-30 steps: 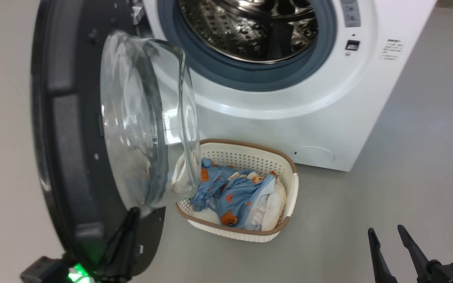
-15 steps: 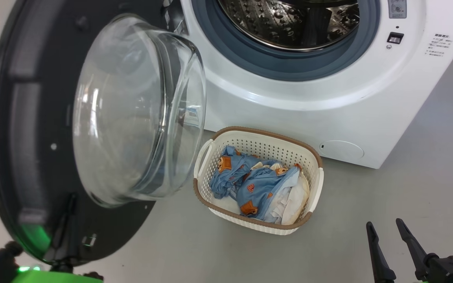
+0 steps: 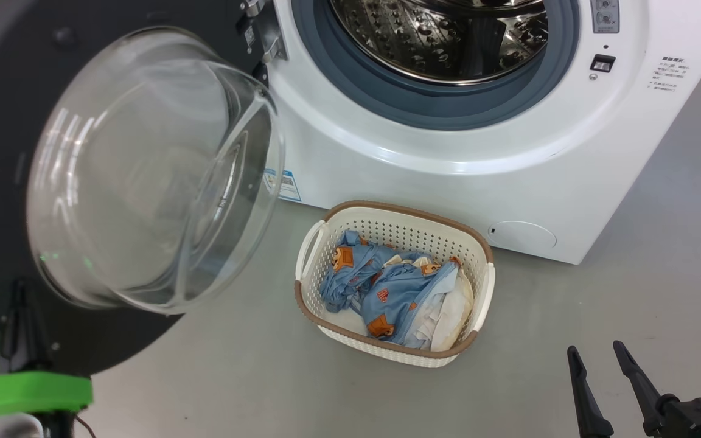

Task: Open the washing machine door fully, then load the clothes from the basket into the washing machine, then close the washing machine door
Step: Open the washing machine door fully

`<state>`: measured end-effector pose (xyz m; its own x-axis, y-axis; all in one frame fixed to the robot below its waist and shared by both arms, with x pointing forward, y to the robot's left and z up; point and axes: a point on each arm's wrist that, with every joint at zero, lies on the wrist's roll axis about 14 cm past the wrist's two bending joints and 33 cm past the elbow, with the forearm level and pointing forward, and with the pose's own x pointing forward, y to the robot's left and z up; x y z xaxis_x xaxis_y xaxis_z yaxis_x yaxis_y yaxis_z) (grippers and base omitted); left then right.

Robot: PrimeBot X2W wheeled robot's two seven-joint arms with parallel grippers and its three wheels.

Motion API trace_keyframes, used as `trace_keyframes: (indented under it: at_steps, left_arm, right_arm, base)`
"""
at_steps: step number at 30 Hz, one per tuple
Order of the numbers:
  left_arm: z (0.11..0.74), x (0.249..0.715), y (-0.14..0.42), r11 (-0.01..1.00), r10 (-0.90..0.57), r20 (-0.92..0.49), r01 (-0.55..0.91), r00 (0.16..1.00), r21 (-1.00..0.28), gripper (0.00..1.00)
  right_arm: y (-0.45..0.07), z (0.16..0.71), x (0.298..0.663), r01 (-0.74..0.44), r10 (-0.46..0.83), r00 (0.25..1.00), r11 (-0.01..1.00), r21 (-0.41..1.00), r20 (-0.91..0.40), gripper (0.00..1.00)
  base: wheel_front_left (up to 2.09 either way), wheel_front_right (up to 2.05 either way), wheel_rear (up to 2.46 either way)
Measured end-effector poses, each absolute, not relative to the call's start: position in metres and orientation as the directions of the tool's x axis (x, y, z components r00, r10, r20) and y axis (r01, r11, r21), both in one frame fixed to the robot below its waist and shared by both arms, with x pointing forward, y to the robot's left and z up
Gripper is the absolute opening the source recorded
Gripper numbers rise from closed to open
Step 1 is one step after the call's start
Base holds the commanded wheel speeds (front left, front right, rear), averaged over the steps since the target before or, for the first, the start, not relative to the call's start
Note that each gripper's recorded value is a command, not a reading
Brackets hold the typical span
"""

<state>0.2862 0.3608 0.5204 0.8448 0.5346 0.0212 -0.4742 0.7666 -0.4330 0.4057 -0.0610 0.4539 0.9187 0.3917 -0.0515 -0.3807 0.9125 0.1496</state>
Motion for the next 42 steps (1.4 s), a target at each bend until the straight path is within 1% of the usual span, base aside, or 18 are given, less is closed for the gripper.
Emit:
trace_keyframes:
  at_steps: [10, 16, 23, 29, 35, 36, 42]
  left_arm:
    - [0.502, 0.299, 0.406, 0.696, 0.632, -0.032, -0.585, 0.774, -0.415, 0.00]
    - [0.498, 0.306, 0.425, 0.692, 0.651, -0.061, -0.624, 0.757, -0.364, 0.00]
    - [0.505, 0.312, 0.441, 0.698, 0.668, -0.052, -0.649, 0.743, -0.303, 0.00]
    - [0.508, 0.315, 0.448, 0.701, 0.671, -0.049, -0.655, 0.740, -0.281, 0.00]
    - [0.512, 0.317, 0.449, 0.688, 0.675, -0.030, -0.644, 0.737, -0.336, 0.00]
    - [0.515, 0.318, 0.447, 0.682, 0.675, -0.016, -0.632, 0.738, -0.367, 0.00]
    - [0.547, 0.328, 0.437, 0.710, 0.651, 0.109, -0.552, 0.751, -0.437, 0.00]
  right_arm:
    - [-0.065, 0.455, 0.403, -0.371, 0.382, 0.923, 0.917, 0.146, -0.052, 1.00]
    - [-0.071, 0.451, 0.394, -0.361, 0.374, 0.925, 0.921, 0.143, -0.071, 1.00]
    - [-0.077, 0.454, 0.391, -0.345, 0.356, 0.932, 0.928, 0.138, -0.065, 1.00]
    - [-0.083, 0.454, 0.389, -0.331, 0.343, 0.937, 0.934, 0.137, -0.068, 1.00]
    - [-0.083, 0.453, 0.389, -0.329, 0.340, 0.938, 0.934, 0.137, -0.070, 1.00]
    - [-0.083, 0.453, 0.389, -0.329, 0.340, 0.938, 0.934, 0.139, -0.070, 1.00]
    - [-0.084, 0.453, 0.389, -0.325, 0.337, 0.939, 0.935, 0.140, -0.070, 1.00]
  base:
    - [0.00, 0.00, 0.00]
    - [0.00, 0.00, 0.00]
    - [0.00, 0.00, 0.00]
    - [0.00, 0.00, 0.00]
    - [0.00, 0.00, 0.00]
    - [0.00, 0.00, 0.00]
    - [0.00, 0.00, 0.00]
